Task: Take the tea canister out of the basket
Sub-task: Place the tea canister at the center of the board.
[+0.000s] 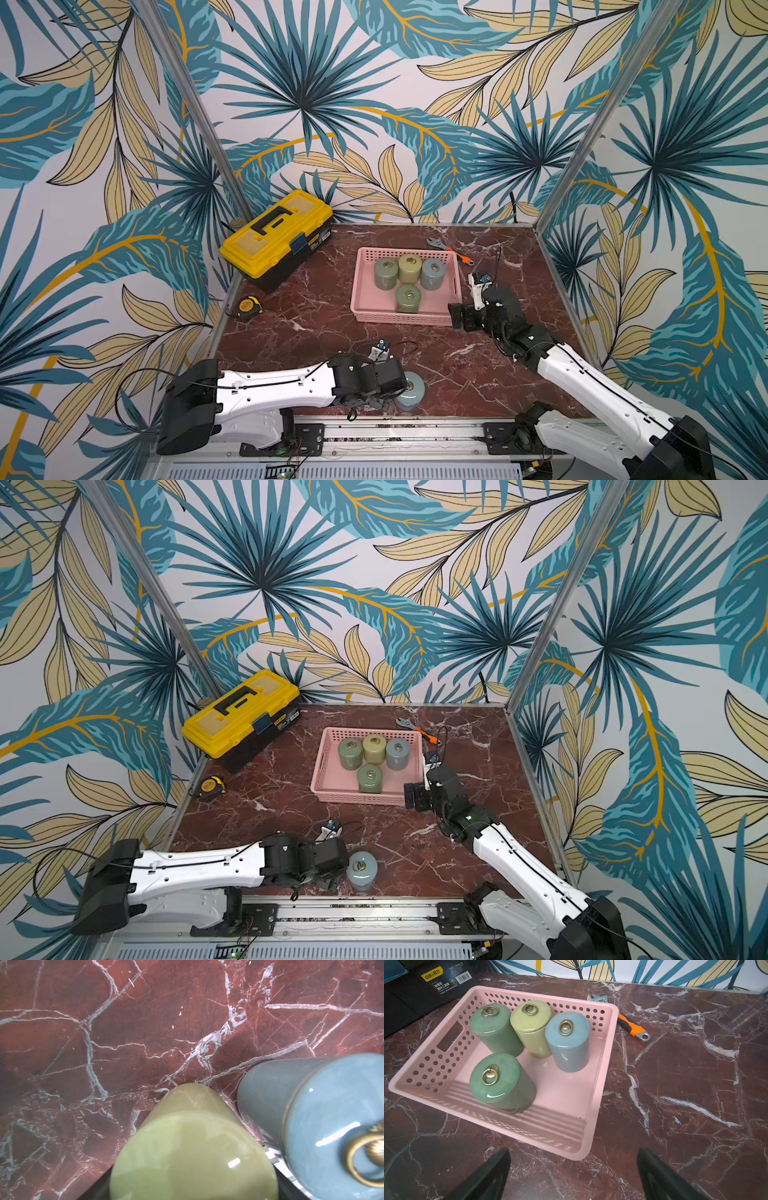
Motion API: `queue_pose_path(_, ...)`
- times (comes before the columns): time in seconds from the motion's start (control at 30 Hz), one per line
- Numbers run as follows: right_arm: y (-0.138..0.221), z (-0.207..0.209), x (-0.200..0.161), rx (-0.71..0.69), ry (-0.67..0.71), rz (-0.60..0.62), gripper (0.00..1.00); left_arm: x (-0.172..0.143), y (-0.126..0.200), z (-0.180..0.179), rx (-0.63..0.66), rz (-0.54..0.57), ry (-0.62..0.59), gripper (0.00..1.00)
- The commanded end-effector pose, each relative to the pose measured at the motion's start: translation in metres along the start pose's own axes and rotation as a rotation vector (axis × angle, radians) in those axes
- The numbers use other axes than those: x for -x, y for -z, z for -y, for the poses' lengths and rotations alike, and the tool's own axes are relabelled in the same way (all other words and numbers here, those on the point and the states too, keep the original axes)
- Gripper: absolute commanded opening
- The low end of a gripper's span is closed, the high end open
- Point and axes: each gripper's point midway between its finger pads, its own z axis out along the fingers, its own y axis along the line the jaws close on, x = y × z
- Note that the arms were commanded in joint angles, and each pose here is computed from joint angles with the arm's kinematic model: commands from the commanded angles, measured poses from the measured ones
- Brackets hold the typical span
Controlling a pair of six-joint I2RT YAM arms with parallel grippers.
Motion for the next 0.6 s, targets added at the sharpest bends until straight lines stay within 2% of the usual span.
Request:
queue_pose_path(0.0,0.000,0.004,-0.004,-0.013,-0.013,0.009,0.99,0.001,-0.003,-0.001,0.007,0.023,0.018,0.50)
queue_pose_path(0.33,0.001,0.004,-0.003,-0.012,-0.015,0.013,0.99,-0.010,-0.009,-0.001,0.018,-0.009,0.018,0.52)
queue_pose_path(0.57,0.001,0.004,-0.003,-0.012,-0.014,0.011,0.99,-0.009,-0.012,0.001,0.026,-0.014,0.017,0.86)
